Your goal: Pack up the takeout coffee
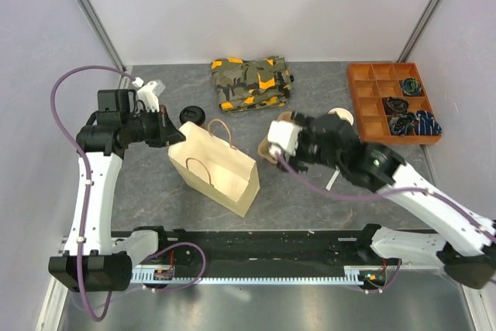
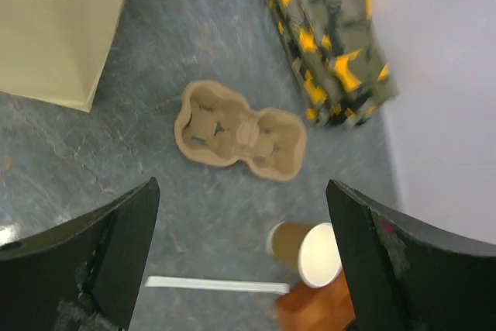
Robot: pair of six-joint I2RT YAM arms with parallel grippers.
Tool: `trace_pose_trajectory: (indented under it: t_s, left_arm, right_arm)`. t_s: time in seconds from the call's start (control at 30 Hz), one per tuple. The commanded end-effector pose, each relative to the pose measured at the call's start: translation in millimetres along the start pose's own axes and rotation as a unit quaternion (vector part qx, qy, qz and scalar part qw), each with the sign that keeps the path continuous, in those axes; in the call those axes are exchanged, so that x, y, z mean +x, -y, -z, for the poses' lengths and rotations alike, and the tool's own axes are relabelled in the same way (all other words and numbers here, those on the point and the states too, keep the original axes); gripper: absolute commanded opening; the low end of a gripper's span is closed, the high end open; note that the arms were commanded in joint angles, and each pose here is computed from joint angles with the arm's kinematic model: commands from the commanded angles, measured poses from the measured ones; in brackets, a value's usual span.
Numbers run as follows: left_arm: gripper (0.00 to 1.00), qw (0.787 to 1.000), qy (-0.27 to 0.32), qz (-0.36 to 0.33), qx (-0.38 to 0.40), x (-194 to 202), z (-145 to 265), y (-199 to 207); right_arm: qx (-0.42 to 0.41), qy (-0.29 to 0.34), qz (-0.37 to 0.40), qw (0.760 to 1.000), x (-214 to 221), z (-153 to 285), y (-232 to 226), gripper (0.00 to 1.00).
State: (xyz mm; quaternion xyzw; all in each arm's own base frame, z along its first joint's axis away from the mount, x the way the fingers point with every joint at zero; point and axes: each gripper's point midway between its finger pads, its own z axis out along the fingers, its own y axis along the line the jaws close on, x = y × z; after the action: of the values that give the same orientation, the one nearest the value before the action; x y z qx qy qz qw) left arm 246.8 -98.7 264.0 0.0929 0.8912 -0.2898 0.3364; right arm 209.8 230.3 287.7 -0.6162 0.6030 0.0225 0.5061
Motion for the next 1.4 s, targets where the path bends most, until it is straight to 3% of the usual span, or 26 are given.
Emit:
trace_pose_trajectory:
  t_s: [0.0,0.03,0.1,0.23,0.37,0.77,1.13,1.37]
  left_arm:
    - [0.02,0.998,0.062,0.023,-0.013,-16.8,11.5,5.5]
    - [0.02,0.997,0.067,0.033,-0.016,-15.6,12.5,5.5]
    - [0.02,0.996,0.073,0.038,-0.015,-11.6,13.3,6.1]
    - [0.02,0.996,0.071,0.052,-0.013,-6.0,13.4,5.6]
    - [0.02,0.996,0.073,0.052,-0.001,-6.7,15.5,11.2]
    - [0.02,0.993,0.110,0.035,0.010,-8.8,37.4,31.0]
    - [0.02,0.987,0.157,-0.045,-0.007,-6.1,66.2,44.2]
    - [0.02,0.985,0.164,-0.036,-0.033,-7.2,77.1,42.9]
  right_arm:
    - [-0.015,0.007,-0.188,0.982,11.6,-28.9,41.8,0.96]
    - [-0.026,0.017,-0.205,0.978,5.7,-31.6,49.9,0.95]
    - [-0.054,-0.033,-0.234,0.970,32.4,-56.0,52.0,0.91]
    - [-0.098,-0.060,-0.261,0.959,51.6,-82.8,71.2,0.85]
    - [-0.167,-0.121,-0.266,0.942,96.8,-113.0,66.2,0.71]
    - [-0.135,-0.219,-0.331,0.908,178.8,-177.5,83.9,0.55]
    - [-0.074,-0.263,-0.362,0.891,224.1,-203.2,81.8,0.55]
    - [-0.066,-0.280,-0.362,0.887,244.6,-220.2,82.9,0.55]
